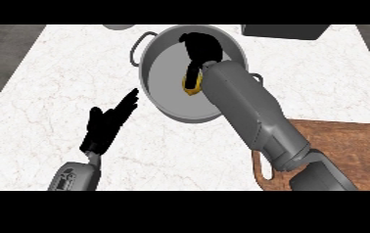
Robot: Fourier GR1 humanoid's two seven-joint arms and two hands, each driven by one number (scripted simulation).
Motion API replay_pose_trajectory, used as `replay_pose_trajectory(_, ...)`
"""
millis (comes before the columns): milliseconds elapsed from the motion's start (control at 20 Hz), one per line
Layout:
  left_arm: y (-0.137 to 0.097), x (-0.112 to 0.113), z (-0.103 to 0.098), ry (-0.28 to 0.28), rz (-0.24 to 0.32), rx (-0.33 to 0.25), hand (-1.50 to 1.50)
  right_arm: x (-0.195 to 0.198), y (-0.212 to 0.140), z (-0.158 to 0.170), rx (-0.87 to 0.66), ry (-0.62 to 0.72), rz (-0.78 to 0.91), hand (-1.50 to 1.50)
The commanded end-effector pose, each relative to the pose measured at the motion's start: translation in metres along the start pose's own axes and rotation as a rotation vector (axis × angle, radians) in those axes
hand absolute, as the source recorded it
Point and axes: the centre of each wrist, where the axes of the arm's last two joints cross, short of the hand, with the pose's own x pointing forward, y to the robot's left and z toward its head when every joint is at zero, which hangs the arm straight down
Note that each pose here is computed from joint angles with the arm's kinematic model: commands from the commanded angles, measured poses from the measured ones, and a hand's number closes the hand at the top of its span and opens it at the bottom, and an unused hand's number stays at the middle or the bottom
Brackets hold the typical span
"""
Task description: Pick the lemon from the cutting board and place it in the pot
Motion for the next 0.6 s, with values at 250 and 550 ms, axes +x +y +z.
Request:
replay_pose_trajectory(250,-0.002,-0.006,0.002,0.010,0.020,0.012,0.00,-0.004,-0.030,0.008,-0.351,-0.135,-0.621,-1.50)
replay_pose_trajectory(550,0.005,-0.005,0.006,-0.009,0.010,0.050,0.00,-0.011,-0.046,0.003,-0.572,-0.108,-0.793,-1.50)
